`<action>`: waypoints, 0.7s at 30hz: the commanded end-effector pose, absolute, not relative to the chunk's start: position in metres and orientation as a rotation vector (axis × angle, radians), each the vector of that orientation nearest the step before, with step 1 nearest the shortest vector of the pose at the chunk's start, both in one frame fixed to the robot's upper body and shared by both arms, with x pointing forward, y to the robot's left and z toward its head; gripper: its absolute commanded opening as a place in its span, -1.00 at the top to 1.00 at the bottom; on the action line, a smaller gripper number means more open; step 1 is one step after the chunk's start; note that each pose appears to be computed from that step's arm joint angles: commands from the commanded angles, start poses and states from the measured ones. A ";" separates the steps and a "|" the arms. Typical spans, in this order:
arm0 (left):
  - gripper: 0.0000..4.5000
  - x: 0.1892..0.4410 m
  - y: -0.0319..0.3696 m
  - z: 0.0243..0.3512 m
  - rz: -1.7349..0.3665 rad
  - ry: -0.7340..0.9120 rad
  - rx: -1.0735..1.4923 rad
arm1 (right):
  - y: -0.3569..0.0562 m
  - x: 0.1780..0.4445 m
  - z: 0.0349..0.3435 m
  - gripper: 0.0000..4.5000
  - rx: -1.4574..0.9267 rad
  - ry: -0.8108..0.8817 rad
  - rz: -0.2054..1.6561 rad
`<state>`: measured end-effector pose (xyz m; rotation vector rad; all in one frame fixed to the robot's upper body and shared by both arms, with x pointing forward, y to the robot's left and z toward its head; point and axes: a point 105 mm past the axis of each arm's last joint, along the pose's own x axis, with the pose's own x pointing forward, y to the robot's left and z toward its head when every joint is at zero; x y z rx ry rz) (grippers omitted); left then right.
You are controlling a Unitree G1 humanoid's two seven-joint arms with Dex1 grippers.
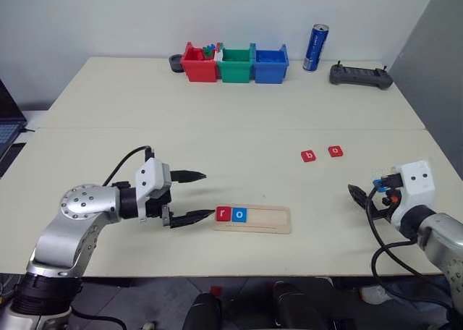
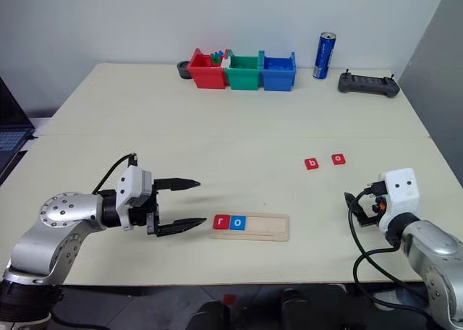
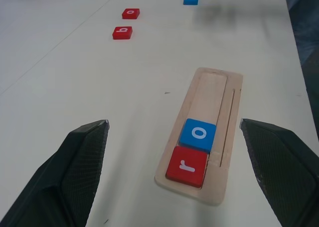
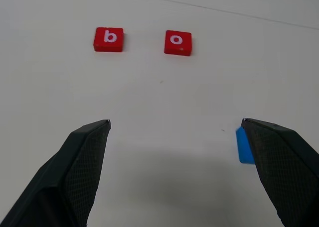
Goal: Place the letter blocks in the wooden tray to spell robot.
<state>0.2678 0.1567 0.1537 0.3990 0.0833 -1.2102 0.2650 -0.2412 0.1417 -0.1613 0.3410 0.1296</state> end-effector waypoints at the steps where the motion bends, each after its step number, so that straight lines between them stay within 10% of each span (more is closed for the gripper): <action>1: -0.98 0.269 0.150 0.160 -1.227 0.049 0.422 | -0.245 0.258 0.158 -1.00 -0.178 0.328 0.093; 21: -0.98 0.278 0.136 0.160 -1.276 0.029 0.432 | -0.254 0.246 0.167 -1.00 -0.110 0.361 -0.007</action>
